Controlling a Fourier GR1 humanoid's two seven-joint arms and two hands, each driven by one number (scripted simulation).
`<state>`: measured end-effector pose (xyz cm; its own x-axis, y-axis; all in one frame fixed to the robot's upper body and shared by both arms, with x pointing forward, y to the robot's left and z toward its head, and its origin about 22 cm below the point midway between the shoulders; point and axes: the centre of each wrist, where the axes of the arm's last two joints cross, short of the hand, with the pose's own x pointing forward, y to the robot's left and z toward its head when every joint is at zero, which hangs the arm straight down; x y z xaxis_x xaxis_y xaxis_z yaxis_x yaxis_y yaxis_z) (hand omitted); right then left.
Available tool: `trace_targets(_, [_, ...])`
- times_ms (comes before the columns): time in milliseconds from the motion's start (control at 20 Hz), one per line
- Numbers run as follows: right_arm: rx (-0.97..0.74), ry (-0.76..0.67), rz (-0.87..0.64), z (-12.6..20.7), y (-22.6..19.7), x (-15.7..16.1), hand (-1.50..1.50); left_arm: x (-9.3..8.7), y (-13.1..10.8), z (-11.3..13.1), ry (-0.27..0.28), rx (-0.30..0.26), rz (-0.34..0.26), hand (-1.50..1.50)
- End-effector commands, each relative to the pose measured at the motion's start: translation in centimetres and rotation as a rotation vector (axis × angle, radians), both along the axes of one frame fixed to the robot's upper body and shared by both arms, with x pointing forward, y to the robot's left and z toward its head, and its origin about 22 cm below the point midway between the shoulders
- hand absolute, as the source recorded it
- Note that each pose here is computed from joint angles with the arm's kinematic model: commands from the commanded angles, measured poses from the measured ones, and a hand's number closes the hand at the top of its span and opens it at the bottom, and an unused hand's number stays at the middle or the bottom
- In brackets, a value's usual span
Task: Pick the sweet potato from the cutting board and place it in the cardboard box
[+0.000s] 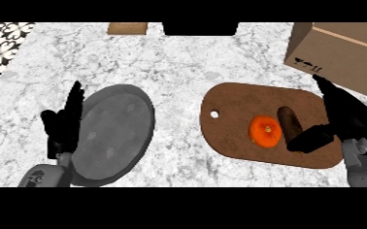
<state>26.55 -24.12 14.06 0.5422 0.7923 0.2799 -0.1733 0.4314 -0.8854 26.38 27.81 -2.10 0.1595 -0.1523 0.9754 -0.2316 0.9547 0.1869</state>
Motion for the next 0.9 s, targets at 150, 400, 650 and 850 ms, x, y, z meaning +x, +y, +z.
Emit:
trace_targets(150, [-0.077,0.145,-0.153,-0.5,-0.4,1.5,-1.5,-0.7,0.1,-1.3,0.045,-0.014,-0.002,0.0])
trace_targets(400, [-0.095,0.188,-0.142,-3.1,-1.2,1.2,-1.5,-1.3,-1.4,-0.8,0.026,-0.014,-0.01,0.0])
trace_targets(650, [-0.098,0.192,-0.154,-3.3,-0.5,2.1,-1.5,0.7,-1.2,0.5,0.04,-0.023,-0.007,0.0])
trace_targets(850, [-0.103,0.18,-0.136,-3.4,1.6,1.4,-1.5,1.5,-0.1,0.2,0.039,-0.011,0.004,0.0])
